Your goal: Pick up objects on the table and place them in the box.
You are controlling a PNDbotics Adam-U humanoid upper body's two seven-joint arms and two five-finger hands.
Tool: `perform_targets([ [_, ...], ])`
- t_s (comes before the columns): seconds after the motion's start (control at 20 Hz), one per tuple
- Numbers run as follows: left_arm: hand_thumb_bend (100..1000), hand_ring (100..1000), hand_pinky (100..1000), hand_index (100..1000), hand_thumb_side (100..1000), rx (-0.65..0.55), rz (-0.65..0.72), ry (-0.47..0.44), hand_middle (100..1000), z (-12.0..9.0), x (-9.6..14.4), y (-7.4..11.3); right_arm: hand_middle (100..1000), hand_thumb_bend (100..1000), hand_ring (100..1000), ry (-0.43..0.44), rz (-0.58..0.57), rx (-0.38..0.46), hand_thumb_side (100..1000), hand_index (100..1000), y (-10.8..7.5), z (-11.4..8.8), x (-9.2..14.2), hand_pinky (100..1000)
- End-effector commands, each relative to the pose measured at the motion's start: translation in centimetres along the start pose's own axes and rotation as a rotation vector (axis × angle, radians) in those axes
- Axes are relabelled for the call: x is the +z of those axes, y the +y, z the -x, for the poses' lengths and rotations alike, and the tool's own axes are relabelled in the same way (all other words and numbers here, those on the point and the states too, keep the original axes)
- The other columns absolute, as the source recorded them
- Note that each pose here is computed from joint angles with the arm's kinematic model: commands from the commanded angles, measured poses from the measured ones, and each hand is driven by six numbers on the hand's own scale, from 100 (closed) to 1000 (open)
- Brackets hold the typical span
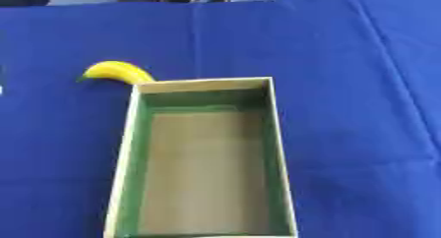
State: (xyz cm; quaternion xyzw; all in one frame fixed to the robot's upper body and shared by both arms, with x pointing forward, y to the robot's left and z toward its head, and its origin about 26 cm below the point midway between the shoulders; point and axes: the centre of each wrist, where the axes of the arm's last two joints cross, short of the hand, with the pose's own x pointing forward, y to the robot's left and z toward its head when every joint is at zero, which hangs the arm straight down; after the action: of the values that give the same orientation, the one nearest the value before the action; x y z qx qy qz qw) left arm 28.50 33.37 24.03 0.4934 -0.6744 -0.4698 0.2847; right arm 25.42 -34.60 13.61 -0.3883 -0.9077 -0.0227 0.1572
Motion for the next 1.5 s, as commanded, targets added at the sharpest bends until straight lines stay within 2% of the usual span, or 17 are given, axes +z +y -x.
perform_targets([
  [0.05,100,680,514,906,829,-0.057,-0.039,-0.018,746,0.1,-0.4,1.7,648,100,751,-0.095,0.094,-0.078,655,753,-0.1,-0.3,-0.8,722],
  [0.5,104,739,576,937,792,-0.139,-0.045,-0.078,784,-0.3,-1.8,3.4,647,100,750,-0.1,0.087,-0.085,658,753,0.0,-0.4,-0.9,722],
  [0.85,211,748,598,964,785,-0.198,0.009,-0.142,785,-1.2,-3.2,4.8,646,100,750,-0.102,0.077,-0.09,657,752,0.2,-0.4,-0.9,722],
  [1.1,357,773,633,1000,791,-0.244,0.095,-0.17,812,-1.9,-4.1,5.5,645,100,750,-0.103,0.069,-0.092,657,752,0.3,-0.5,-0.9,722],
  [1.15,431,782,653,1000,807,-0.263,0.118,-0.174,818,-1.8,-4.4,5.6,644,100,750,-0.103,0.067,-0.093,657,752,0.3,-0.5,-0.9,722],
  [1.2,468,788,667,1000,822,-0.284,0.144,-0.178,824,-1.7,-4.7,5.6,644,100,750,-0.103,0.065,-0.094,656,752,0.3,-0.5,-0.9,722],
  [1.35,544,795,687,1000,837,-0.327,0.196,-0.186,826,-1.1,-5.7,5.5,644,100,750,-0.102,0.06,-0.096,657,752,0.4,-0.5,-0.9,722],
  [1.5,583,801,699,1000,799,-0.365,0.25,-0.189,827,-0.2,-6.7,5.1,643,100,749,-0.102,0.055,-0.099,661,752,0.5,-0.5,-0.9,722],
])
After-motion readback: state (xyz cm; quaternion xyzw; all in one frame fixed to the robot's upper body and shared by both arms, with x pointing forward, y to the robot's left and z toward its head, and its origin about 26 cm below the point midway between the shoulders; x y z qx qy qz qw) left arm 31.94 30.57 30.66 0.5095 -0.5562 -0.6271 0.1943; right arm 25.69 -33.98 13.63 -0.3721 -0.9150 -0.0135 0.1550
